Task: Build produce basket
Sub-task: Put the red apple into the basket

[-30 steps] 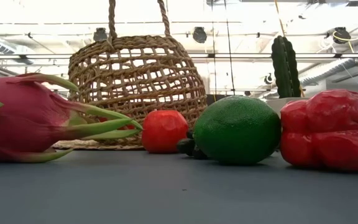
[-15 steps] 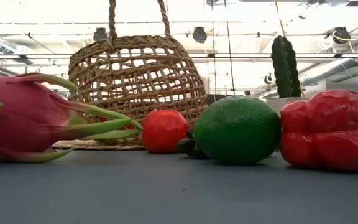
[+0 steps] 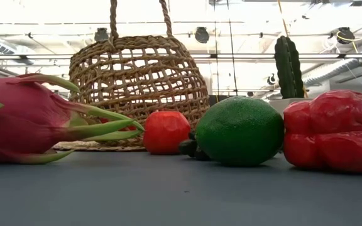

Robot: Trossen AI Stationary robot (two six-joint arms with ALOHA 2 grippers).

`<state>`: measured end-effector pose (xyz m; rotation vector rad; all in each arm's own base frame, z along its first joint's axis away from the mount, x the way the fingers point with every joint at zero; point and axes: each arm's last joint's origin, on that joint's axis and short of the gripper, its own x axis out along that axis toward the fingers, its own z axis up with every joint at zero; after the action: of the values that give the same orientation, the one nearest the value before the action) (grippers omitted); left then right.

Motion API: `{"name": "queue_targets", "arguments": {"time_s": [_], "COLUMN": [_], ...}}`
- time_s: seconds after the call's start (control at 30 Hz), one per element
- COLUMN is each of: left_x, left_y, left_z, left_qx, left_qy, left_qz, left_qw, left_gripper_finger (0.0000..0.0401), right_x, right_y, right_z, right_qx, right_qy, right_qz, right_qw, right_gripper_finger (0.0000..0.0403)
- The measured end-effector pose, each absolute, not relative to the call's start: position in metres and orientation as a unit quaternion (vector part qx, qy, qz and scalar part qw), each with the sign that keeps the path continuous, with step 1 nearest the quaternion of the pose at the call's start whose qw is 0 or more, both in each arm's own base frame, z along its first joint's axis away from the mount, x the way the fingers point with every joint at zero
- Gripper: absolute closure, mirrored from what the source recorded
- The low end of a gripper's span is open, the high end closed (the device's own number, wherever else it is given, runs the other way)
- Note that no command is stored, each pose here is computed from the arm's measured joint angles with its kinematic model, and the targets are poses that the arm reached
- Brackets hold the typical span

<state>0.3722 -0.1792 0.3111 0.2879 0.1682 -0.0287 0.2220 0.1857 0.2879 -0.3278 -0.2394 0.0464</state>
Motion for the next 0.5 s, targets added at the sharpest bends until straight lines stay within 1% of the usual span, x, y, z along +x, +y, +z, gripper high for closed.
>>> {"name": "queue_targets", "arguments": {"time_s": [0.37, 0.5], "left_x": [0.3751, 0.3797], "left_y": [-0.1779, -0.1775], "left_z": [0.3076, 0.3041], "left_qx": [0.146, 0.133], "left_qy": [0.087, 0.081], "left_qz": [-0.011, -0.030], "left_qw": [0.985, 0.987], "left_gripper_finger": [0.0001, 0.0001], "right_x": [0.2270, 0.2268], "right_y": [0.1807, 0.1808], "right_z": [0.2857, 0.2861], "right_qx": [-0.145, -0.144], "right_qy": [-0.107, -0.109], "right_qz": [0.018, 0.020], "right_qw": [0.983, 0.983], "right_gripper_finger": [0.0402, 0.0402]}}
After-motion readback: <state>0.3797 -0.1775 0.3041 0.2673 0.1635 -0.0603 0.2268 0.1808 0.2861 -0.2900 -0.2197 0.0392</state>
